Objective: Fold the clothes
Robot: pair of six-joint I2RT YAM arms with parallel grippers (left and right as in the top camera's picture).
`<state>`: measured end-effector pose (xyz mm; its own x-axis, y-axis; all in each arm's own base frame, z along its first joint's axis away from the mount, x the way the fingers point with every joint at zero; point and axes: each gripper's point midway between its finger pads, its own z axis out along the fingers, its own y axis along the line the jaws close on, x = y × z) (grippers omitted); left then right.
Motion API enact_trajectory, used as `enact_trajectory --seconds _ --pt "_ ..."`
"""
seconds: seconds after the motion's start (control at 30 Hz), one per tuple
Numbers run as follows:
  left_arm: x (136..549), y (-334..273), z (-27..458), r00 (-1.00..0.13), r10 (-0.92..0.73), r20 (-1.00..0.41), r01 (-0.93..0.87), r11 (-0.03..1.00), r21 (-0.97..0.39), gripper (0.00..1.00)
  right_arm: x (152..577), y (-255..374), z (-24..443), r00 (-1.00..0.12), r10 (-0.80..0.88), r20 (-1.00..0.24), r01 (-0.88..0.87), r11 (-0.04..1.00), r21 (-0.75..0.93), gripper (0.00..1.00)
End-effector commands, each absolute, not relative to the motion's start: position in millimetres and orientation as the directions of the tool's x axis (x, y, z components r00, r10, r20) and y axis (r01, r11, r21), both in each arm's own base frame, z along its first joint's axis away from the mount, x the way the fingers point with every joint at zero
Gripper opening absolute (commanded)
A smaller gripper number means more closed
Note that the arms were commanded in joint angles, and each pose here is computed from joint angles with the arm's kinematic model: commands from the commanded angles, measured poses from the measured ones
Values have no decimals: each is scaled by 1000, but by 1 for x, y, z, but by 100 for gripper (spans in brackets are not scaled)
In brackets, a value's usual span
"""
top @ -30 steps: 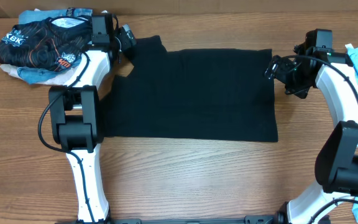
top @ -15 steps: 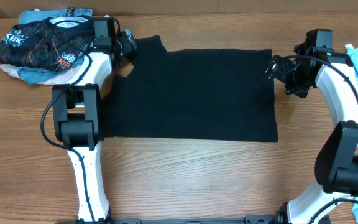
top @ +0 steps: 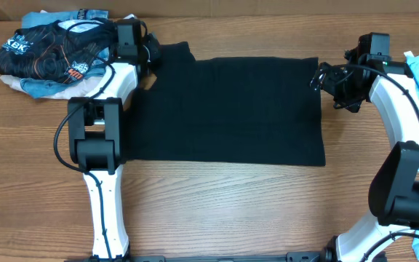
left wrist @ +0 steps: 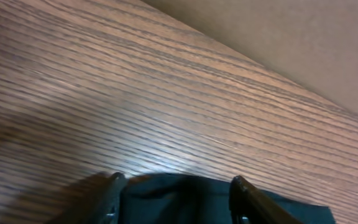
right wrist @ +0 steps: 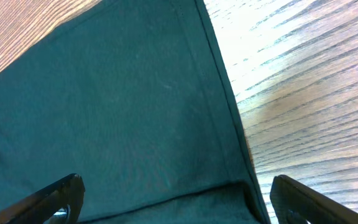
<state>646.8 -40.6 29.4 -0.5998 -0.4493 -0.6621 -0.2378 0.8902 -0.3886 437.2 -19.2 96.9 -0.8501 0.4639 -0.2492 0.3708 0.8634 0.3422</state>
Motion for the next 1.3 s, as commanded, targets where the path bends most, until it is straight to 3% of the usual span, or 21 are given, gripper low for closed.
enact_trajectory --seconds 0.0,0.1,0.33,0.57,0.7,1.0,1.27 --pt "648 -41 22 -596 -442 -670 -259 896 -361 54 437 -17 107 -847 459 -269 357 865 352 100" --pt "648 -41 21 -597 -442 -669 -262 896 -358 49 436 -16 107 -847 459 -268 357 865 352 100" --pt "649 -41 23 -593 -443 -673 -260 896 -361 4 444 -18 110 -837 458 -300 345 867 360 99" --pt "650 -46 27 -597 -442 -669 -235 894 -381 4 478 -22 127 -778 450 -438 283 874 395 100" --pt "654 -62 57 -589 -440 -677 -148 883 -445 4 489 -21 135 -755 445 -482 251 875 414 100" --pt "649 -66 146 -525 -435 -731 -78 881 -468 4 492 -21 137 -749 444 -491 247 876 415 100" --pt "626 -66 181 -555 -390 -735 -66 901 -428 4 497 -22 121 -756 445 -480 253 875 413 100"
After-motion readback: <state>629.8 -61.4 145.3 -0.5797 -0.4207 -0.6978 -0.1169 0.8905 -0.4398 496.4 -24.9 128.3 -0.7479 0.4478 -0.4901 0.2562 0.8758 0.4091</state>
